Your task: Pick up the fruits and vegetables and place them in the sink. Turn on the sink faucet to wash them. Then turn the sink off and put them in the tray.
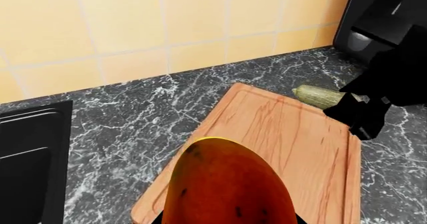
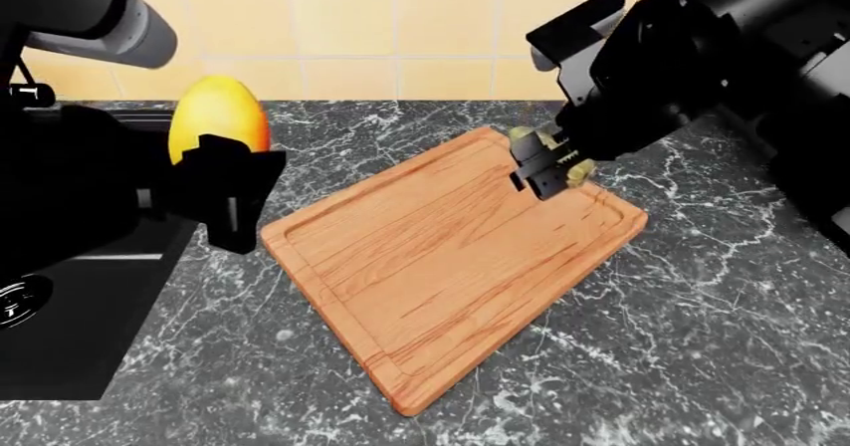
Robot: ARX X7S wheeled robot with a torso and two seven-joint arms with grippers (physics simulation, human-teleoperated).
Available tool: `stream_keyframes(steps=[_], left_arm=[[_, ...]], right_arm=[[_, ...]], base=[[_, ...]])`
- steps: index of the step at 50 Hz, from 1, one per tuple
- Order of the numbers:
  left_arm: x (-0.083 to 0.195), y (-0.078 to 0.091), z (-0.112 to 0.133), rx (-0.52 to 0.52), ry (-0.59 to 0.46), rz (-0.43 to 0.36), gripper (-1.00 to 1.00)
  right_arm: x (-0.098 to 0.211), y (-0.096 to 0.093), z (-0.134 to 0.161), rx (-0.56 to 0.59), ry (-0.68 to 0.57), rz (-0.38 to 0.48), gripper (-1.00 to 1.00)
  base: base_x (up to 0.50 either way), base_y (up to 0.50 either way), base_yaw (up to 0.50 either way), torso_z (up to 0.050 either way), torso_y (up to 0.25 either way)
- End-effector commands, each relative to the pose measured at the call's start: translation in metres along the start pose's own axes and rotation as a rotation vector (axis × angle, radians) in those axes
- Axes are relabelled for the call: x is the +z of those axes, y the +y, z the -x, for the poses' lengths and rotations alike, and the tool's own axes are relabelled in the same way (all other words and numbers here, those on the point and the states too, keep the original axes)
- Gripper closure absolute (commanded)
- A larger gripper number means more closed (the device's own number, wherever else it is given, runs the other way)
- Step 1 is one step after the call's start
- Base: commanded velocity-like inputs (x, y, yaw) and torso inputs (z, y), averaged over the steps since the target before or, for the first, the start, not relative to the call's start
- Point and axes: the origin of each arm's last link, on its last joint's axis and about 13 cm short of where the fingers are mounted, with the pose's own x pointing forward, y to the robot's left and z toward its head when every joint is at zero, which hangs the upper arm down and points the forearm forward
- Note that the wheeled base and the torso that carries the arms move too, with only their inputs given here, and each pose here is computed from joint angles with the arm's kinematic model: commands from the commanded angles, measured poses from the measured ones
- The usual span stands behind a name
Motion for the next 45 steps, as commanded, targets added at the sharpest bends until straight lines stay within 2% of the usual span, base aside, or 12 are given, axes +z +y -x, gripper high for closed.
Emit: stream_keyframes(steps=[1,24,45], left_arm=[[0.002,0.002,0.0,0.006,-0.021,0.012,1.0],[-0.003,0.004,-0.005,0.003,-0.006,0.02,1.0],[-0.004,0.005,-0.008,0.005,0.001,0.021,1.0]], right_arm=[[0.004,-0.006,-0.014,-0.06,-0.005,-0.006,1.0],[-0.002,0.002,-0.042,-0.044,0.03,0.002,1.0],[-0.003,0.006,-0.046,-0.039,0.034,0.007,1.0]], base=[[0.0,0.0,0.0,0.0,0.0],[0.0,0.0,0.0,0.001,0.001],[0.0,0.0,0.0,0.0,0.002]])
